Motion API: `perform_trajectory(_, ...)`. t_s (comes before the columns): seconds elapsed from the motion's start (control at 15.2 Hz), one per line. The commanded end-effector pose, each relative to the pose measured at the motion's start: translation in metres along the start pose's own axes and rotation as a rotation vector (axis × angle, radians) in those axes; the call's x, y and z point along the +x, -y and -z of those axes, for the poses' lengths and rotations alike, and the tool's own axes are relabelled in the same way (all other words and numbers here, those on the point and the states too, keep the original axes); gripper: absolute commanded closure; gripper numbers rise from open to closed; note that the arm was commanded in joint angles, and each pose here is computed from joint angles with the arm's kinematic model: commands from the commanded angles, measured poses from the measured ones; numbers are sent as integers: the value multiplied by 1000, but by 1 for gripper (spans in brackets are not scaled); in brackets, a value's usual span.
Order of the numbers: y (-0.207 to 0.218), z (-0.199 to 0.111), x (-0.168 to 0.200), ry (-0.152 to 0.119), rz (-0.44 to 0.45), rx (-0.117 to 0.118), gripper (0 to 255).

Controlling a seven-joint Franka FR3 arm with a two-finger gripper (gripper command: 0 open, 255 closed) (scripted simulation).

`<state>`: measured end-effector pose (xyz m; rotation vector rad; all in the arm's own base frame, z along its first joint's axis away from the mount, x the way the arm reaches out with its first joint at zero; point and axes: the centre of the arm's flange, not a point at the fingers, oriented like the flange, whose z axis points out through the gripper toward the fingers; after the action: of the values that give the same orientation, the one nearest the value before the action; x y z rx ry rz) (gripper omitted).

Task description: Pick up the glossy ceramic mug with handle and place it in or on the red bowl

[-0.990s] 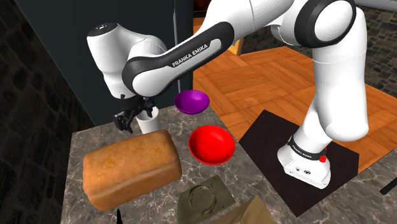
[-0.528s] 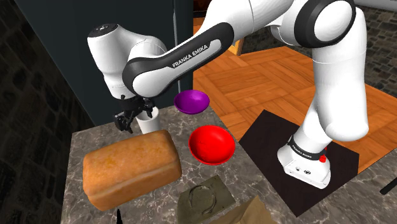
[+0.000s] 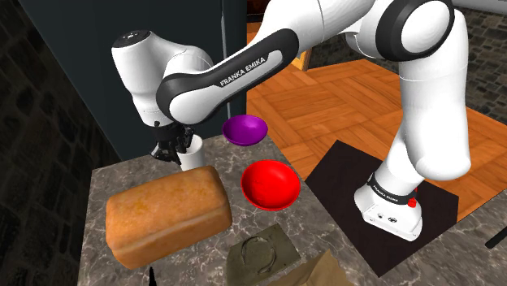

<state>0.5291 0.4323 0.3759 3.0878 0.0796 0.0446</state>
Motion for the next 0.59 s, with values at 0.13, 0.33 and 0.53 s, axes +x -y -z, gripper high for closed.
perform_trajectory(0.13,0,5,0,0,0,0,255)
perform_trajectory(0.33,-1,21,1,0,0,0,255)
perform_trajectory(0.53,-2,37,1,0,0,0,255)
